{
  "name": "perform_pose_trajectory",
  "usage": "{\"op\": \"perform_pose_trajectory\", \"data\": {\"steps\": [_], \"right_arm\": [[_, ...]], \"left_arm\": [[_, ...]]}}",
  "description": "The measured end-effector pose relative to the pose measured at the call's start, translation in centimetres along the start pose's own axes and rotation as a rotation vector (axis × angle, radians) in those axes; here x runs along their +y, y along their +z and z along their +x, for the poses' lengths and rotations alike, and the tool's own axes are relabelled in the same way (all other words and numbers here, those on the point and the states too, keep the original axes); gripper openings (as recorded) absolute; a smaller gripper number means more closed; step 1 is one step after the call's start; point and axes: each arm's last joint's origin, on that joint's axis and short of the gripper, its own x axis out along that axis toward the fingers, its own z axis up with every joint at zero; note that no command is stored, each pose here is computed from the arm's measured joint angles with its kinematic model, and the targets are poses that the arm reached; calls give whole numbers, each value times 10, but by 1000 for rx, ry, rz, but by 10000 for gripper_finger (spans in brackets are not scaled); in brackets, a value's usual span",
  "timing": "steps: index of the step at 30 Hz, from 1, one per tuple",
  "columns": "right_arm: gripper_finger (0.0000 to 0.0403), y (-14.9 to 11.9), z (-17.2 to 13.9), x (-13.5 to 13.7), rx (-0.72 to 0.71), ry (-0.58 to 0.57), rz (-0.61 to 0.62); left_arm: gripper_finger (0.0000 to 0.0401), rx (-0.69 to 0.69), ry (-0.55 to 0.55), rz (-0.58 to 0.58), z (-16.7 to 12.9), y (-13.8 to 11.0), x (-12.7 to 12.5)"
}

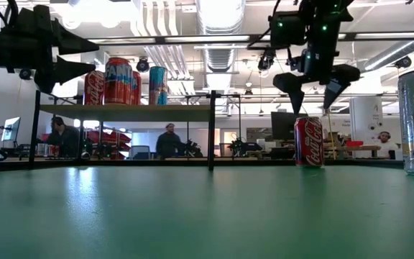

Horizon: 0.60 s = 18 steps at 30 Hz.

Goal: Place canned beverage on shelf
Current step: Move the red white soda can to the center of the table

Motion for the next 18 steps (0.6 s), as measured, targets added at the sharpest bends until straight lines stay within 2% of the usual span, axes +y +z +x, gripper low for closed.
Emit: {"op": "perform_pose_trajectory", "data": {"steps": [2, 6, 10, 18], "right_arm": [[382, -2, 2, 0, 4, -8, -1], [382, -4, 6, 2, 17, -8, 89], [382, -4, 11, 8, 25, 4, 121], [382, -3, 40, 22, 13, -57, 188]], "left_arm": [[302, 0, 0, 0, 0, 0, 0], [302, 0, 0, 0, 0, 0, 0], [302, -1, 0, 0, 0, 0, 0], [302, -1, 0, 0, 0, 0, 0]]}}
